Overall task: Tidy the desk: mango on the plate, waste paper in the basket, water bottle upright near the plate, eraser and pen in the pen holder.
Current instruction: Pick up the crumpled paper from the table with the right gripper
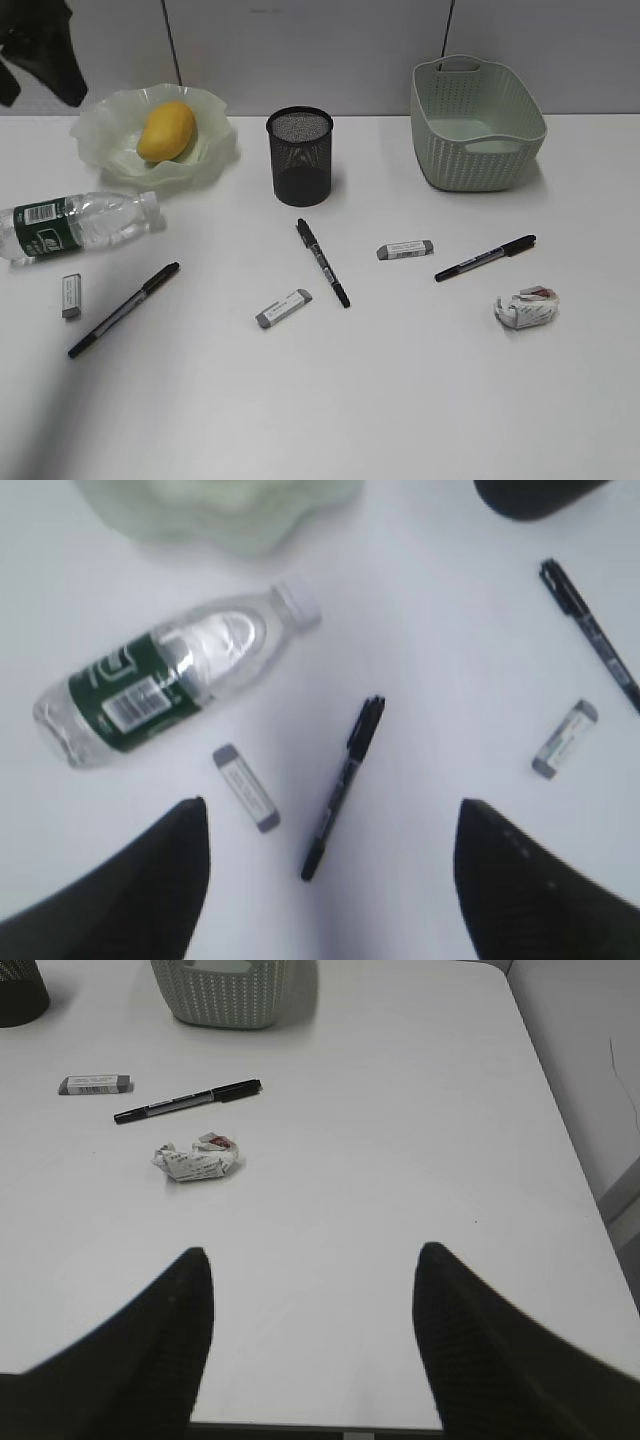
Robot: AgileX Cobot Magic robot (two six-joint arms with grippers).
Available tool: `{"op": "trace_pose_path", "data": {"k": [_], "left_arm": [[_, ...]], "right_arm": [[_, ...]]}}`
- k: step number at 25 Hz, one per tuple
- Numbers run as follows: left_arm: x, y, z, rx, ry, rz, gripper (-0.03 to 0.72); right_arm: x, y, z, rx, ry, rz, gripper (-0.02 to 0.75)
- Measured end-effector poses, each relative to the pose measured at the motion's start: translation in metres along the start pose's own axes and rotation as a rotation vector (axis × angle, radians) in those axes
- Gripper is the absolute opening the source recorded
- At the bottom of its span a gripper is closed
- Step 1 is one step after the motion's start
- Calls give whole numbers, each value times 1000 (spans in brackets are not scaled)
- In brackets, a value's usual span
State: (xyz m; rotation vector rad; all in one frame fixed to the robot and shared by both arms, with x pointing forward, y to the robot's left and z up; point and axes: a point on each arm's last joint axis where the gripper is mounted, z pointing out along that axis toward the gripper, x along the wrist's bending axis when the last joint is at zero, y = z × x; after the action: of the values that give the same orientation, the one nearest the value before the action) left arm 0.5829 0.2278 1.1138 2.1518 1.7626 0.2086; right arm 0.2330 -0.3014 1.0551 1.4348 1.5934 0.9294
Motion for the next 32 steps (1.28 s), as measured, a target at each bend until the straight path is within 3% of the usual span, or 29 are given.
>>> {"op": "trace_pose_path", "data": {"k": [5, 9, 22, 28, 32], "left_arm": [[0, -63, -11, 42, 10, -5, 568], [-1, -113, -24, -66, 16, -6, 564], [-6, -257, -79, -566, 12, 26, 551], [-8, -303, -99, -711, 7, 49, 540], [-8, -312, -100, -729, 13, 55, 539]], "right_arm": [[0, 0, 0, 0, 0, 0, 502], [0, 0, 0, 0, 0, 0, 502], [0, 0, 0, 0, 0, 0, 496], [0, 0, 0, 0, 0, 0, 496], [0, 0, 0, 0, 0, 0, 496]]}}
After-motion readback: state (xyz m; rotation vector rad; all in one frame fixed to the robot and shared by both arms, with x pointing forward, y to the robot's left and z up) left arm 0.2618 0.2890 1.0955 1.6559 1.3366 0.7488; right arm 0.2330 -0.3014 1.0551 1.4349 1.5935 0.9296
